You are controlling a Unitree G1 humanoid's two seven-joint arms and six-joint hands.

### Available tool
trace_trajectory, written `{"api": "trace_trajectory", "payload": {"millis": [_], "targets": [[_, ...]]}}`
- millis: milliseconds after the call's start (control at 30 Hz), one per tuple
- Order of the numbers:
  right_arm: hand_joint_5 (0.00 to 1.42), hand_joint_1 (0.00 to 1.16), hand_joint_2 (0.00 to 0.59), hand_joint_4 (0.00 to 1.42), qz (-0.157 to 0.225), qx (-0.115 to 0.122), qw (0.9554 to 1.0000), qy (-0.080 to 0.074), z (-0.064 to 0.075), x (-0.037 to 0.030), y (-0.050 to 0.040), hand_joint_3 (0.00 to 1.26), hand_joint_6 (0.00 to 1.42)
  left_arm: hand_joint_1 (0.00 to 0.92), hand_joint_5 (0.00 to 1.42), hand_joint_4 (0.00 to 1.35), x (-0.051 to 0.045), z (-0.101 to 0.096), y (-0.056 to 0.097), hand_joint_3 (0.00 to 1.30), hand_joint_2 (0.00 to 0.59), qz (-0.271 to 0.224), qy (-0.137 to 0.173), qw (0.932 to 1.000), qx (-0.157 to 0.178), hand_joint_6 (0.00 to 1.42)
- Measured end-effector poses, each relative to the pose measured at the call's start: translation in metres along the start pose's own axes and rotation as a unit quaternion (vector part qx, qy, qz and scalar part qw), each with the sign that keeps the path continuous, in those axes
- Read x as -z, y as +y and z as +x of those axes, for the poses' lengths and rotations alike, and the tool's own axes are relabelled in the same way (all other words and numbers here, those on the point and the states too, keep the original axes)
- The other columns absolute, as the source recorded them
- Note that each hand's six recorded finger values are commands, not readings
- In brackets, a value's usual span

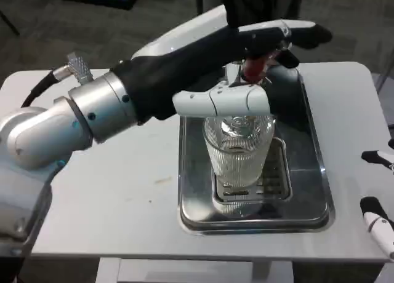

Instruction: Grasp the cup under the faucet to collect the drink, then remove the cup.

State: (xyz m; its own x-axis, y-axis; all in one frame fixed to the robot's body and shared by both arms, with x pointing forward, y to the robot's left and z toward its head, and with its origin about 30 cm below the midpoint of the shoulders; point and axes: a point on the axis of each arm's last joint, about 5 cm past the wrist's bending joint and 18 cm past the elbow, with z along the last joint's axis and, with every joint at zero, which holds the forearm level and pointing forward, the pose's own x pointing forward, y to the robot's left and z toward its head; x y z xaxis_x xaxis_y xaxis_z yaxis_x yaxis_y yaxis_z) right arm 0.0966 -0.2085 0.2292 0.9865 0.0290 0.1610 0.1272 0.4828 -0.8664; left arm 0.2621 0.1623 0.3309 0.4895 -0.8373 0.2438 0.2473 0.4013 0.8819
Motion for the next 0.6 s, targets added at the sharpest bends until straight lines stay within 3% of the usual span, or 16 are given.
{"api": "trace_trajectory", "payload": {"millis": [400, 600], "targets": [[0.02, 0.33, 0.516, 0.02, 0.009, 0.001, 1.0000, 0.004, 0.0015, 0.0001, -0.0002, 0.14, 0.09, 0.000, 0.19, 0.10, -0.0010, 0.0003, -0.0016, 0.14, 0.042, 0.045, -0.003, 0.9989, 0.010, 0.11], [0.10, 0.36, 0.422, 0.05, 0.069, -0.004, 0.9975, -0.016, 0.0046, 0.0016, 0.0011, 0.08, 0.21, 0.000, 0.19, 0.09, 0.0014, -0.0001, -0.0016, 0.14, 0.042, 0.045, -0.002, 0.9989, 0.010, 0.11]]}}
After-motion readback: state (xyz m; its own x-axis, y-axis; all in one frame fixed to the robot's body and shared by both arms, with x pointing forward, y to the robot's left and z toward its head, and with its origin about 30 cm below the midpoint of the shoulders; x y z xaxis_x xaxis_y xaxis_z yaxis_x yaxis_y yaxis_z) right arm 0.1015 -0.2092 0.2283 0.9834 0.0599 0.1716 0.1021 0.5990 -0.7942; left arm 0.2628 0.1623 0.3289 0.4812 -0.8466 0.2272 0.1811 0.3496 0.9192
